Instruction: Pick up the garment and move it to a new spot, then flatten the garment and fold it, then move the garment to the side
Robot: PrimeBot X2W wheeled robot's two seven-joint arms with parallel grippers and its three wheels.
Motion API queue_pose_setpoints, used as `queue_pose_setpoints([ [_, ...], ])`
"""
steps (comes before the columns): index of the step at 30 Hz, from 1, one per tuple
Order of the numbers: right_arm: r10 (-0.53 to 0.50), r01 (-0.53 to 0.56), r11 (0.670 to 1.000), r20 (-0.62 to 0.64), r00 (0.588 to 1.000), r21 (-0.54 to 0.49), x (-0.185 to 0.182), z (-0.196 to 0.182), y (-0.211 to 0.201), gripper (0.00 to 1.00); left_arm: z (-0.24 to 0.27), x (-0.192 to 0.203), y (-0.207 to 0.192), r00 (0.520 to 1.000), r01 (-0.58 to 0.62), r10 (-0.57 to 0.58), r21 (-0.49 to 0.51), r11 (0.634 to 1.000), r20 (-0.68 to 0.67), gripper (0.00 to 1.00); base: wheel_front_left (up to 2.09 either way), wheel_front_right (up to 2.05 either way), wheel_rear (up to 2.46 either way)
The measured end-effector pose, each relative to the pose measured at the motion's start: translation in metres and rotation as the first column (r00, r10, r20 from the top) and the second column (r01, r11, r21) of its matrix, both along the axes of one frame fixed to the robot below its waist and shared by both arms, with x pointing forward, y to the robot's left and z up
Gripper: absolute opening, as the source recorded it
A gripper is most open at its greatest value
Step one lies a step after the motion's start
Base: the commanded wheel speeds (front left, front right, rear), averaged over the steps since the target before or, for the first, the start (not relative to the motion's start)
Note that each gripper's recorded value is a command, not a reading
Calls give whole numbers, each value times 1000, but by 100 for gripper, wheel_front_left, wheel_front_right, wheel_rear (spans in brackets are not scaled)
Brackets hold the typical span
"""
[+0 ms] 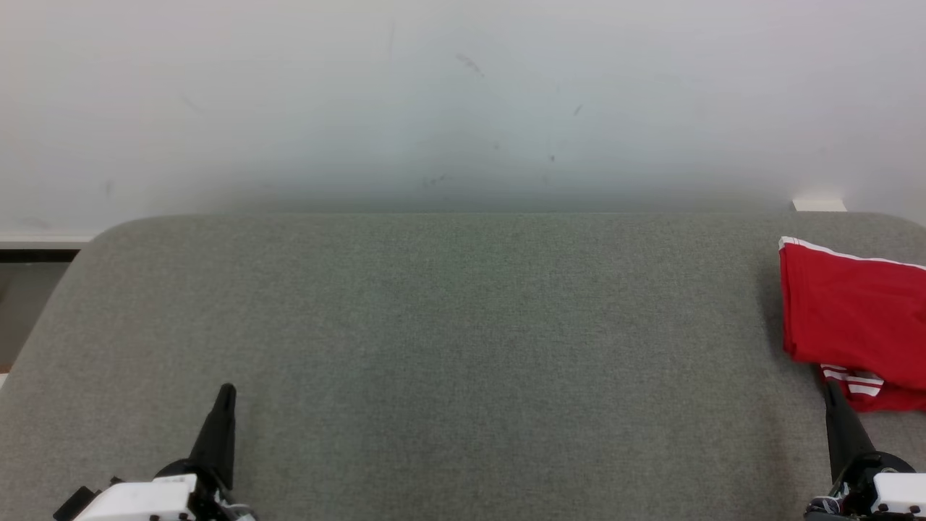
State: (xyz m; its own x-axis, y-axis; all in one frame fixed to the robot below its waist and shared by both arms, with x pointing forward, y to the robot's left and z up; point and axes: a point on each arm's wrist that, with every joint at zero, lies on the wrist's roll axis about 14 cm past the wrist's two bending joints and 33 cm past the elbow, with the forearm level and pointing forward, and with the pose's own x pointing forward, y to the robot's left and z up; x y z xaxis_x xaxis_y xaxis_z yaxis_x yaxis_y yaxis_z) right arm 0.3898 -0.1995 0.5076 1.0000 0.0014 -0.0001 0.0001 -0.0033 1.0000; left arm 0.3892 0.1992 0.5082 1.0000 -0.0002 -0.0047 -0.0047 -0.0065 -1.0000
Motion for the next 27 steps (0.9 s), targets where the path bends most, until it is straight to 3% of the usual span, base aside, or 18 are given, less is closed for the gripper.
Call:
queue_pose_setpoints([
  [27,0,0,1000,0,1000,0,0,0,0,0,0,0,0,1000,2,-2,-2,1000,1,0,0,0,0],
])
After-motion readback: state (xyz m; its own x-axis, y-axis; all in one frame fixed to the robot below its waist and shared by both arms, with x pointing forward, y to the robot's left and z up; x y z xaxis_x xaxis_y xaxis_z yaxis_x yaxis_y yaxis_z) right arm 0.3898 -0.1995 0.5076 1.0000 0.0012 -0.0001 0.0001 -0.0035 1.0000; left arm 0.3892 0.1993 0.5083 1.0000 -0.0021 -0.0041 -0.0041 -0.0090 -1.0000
